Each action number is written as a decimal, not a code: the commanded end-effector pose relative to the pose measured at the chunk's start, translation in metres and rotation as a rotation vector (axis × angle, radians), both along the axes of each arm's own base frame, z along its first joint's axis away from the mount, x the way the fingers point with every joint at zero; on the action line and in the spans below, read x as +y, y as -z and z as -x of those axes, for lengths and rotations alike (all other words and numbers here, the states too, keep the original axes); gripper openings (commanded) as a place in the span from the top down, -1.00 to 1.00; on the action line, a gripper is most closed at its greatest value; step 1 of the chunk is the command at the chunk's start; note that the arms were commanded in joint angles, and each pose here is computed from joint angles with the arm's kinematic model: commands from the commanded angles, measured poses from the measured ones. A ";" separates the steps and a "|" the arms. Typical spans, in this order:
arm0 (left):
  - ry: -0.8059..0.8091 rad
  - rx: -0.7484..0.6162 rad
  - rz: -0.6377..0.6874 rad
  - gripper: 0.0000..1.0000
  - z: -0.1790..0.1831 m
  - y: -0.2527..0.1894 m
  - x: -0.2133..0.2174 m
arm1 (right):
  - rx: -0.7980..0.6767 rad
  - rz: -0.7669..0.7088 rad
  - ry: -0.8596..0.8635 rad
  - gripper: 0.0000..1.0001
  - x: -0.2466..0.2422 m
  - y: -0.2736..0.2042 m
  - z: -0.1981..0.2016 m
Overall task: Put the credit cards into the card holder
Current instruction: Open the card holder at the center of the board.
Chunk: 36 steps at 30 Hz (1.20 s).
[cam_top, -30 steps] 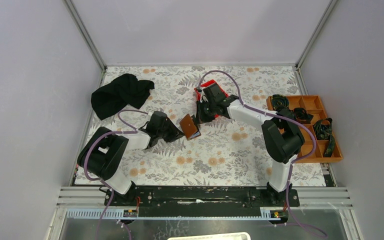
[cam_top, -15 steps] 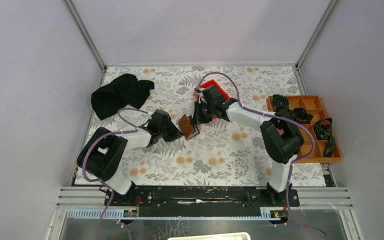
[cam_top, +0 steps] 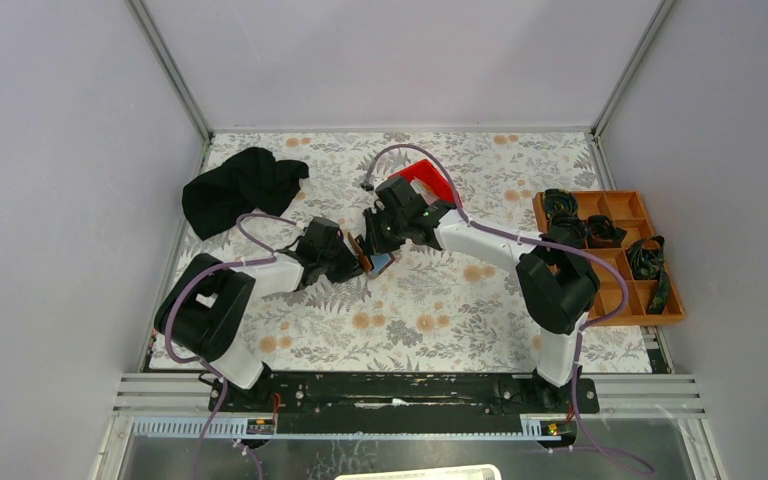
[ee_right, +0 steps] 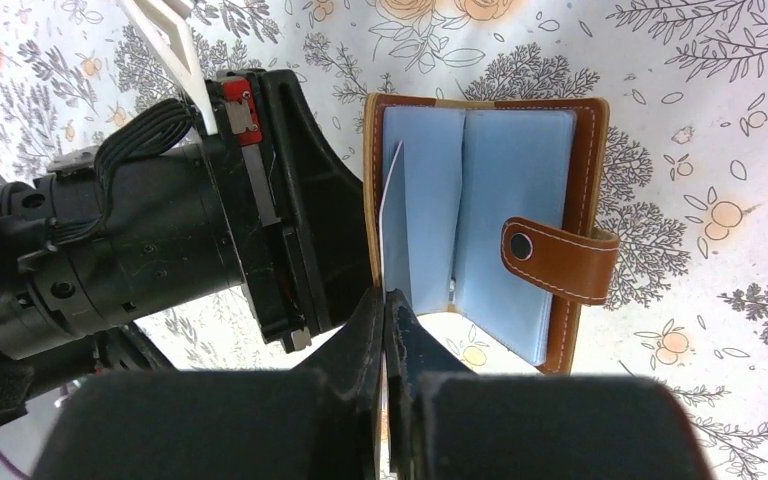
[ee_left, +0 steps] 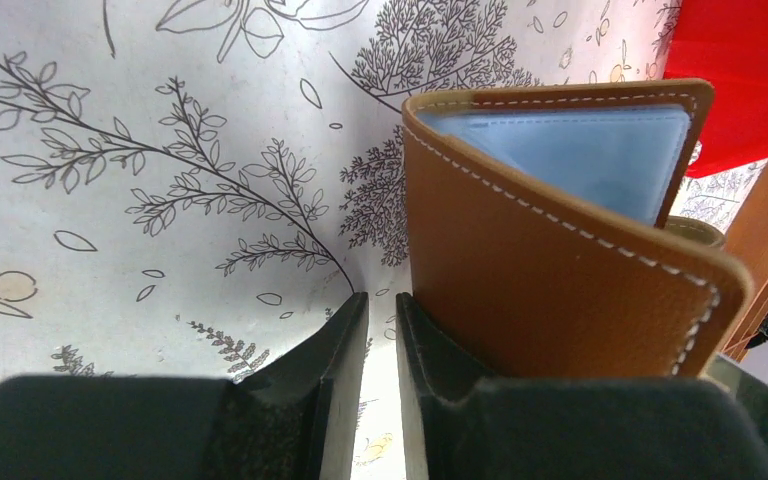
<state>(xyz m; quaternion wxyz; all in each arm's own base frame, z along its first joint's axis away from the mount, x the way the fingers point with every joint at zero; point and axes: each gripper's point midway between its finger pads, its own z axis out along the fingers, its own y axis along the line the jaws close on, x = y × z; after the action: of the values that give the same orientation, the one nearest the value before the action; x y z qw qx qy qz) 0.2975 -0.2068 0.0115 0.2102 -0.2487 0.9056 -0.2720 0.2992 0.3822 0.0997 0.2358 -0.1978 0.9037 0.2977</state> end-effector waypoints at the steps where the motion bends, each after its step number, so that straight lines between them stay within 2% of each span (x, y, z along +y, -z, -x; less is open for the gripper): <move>1: 0.010 0.296 -0.292 0.47 0.076 0.069 0.060 | -0.054 0.006 -0.040 1.00 0.013 -0.010 0.003; 13: 0.015 0.308 -0.299 0.45 0.079 0.072 0.062 | -0.097 0.161 -0.095 1.00 0.013 0.031 0.025; 21: 0.009 0.304 -0.321 0.45 0.076 0.065 0.065 | -0.120 0.245 -0.088 1.00 0.005 0.046 0.026; 29: -0.017 0.245 -0.334 0.45 0.067 0.034 0.069 | -0.123 0.308 -0.066 1.00 -0.004 0.056 0.021; 36: -0.046 0.174 -0.291 0.45 0.053 -0.002 0.062 | -0.119 0.314 -0.065 1.00 -0.004 0.055 0.021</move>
<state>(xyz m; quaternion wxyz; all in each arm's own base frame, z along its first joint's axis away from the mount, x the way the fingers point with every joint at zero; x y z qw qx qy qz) 0.2661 -0.1670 0.0141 0.1940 -0.2581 0.9310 -0.1701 0.2879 0.3895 0.0655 0.2776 -0.2671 0.9045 0.1829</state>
